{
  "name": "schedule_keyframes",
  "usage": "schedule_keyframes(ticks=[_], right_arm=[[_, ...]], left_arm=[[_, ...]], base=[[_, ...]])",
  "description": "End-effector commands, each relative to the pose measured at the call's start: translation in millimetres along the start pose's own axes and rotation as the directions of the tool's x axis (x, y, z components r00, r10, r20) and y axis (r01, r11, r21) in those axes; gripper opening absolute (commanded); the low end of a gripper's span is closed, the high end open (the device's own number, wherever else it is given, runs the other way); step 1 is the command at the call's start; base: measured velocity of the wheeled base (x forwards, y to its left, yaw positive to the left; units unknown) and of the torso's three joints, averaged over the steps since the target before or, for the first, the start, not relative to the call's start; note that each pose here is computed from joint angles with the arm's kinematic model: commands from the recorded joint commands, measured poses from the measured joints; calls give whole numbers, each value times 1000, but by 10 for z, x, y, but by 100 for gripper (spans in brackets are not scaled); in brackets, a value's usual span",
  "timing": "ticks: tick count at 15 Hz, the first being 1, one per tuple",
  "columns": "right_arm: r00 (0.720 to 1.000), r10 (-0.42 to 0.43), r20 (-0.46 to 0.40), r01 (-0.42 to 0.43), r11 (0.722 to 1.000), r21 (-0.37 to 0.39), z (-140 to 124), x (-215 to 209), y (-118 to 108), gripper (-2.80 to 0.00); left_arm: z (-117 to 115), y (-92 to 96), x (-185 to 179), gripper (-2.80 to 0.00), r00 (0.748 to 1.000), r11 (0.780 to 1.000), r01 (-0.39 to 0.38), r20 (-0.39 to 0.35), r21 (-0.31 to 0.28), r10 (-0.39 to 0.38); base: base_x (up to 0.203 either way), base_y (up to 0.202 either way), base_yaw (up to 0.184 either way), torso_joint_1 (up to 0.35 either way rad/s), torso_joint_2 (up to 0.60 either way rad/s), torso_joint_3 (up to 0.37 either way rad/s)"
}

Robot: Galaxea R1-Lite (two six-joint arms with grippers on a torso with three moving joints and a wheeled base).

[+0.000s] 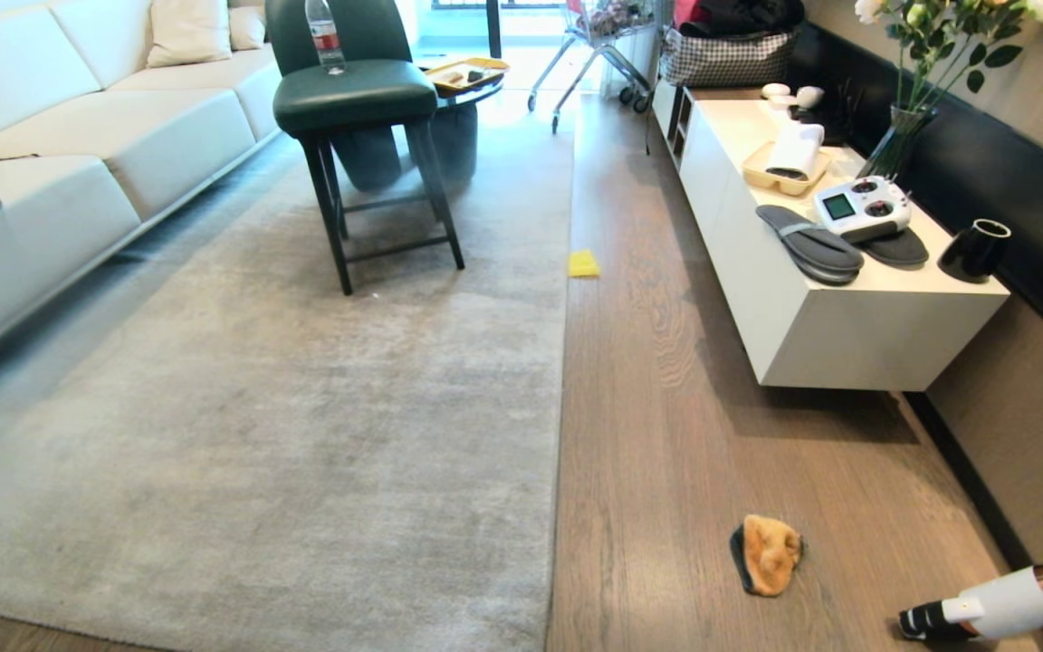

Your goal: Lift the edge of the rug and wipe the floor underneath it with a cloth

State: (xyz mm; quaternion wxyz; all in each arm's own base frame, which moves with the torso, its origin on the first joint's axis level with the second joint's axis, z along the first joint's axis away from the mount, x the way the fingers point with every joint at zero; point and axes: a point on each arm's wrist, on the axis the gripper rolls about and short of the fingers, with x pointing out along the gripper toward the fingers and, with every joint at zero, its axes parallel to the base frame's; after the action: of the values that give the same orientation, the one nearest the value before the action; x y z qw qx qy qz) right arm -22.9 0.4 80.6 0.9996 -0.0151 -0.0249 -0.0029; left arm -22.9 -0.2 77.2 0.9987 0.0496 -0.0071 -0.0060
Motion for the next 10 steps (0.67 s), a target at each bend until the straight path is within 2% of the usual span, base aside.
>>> schedule_keyframes(ticks=[1,10], right_arm=[[1000,0,1,0,1000,0,2,1,0,-280],[1000,0,1,0,1000,-8,1,0,0,-280]], left_arm=[[0,0,0,-280,1000,1000,0,0,0,0],[0,0,0,-280,1000,1000,-1,0,0,1]], base=[[0,0,0,0,0,0],[0,0,0,0,0,0]])
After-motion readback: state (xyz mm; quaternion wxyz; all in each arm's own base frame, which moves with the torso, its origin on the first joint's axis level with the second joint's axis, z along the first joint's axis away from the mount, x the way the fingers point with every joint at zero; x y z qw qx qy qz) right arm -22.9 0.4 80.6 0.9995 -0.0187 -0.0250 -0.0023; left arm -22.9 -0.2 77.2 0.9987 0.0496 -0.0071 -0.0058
